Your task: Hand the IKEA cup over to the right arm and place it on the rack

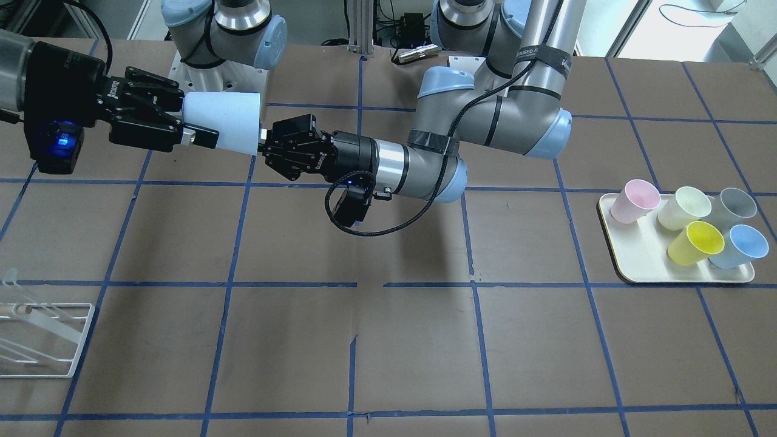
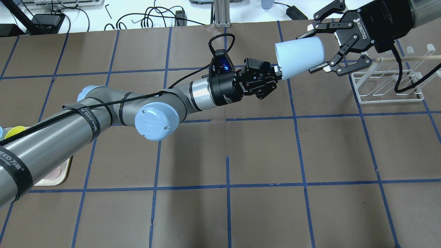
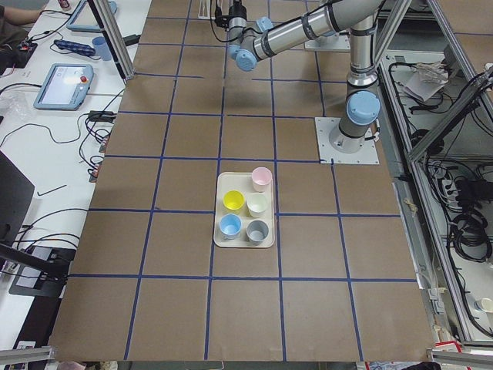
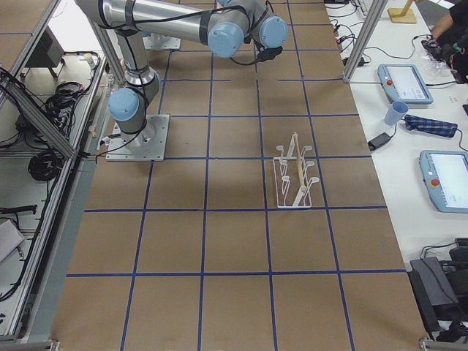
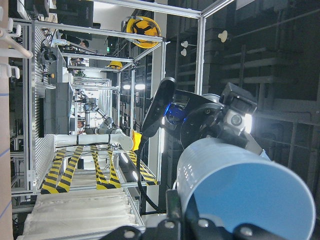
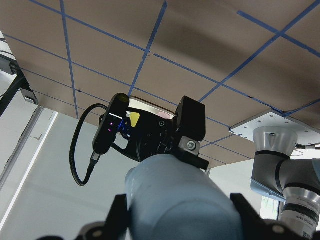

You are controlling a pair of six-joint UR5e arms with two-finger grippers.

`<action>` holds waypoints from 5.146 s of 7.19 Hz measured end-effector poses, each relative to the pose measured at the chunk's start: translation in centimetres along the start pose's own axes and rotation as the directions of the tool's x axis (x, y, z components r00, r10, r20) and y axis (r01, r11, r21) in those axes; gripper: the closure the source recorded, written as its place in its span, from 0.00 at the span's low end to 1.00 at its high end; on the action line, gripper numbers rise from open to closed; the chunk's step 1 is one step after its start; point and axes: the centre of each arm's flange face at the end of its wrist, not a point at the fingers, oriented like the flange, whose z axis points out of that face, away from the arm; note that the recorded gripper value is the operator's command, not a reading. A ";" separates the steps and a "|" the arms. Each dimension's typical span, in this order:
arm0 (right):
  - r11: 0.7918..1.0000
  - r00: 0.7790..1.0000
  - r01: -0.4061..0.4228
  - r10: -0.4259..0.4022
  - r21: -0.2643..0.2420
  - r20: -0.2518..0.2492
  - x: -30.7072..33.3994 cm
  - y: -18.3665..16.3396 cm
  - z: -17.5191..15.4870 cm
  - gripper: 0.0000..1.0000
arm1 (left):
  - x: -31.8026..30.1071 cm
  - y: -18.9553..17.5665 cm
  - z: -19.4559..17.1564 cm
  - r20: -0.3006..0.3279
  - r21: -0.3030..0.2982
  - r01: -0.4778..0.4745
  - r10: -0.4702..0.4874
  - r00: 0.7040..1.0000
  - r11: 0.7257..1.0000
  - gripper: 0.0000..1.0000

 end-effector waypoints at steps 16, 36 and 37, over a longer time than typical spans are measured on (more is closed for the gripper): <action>0.772 0.840 0.491 -0.296 0.404 -0.455 0.1 -0.2 -6.4 0.75 | 9.6 -5.0 -19.5 0.705 -0.098 -0.034 0.093 0.703 0.995 0.07; 0.335 0.203 0.938 -0.331 0.086 -0.921 0.9 -18.9 -13.1 0.90 | 28.9 -2.5 -16.6 0.945 -0.057 -0.053 0.036 -0.326 0.997 0.00; 0.337 0.203 0.938 -0.332 0.086 -0.921 0.8 -19.3 -13.0 0.90 | 28.9 -2.5 -16.6 0.945 -0.056 -0.053 0.036 -0.326 0.997 0.00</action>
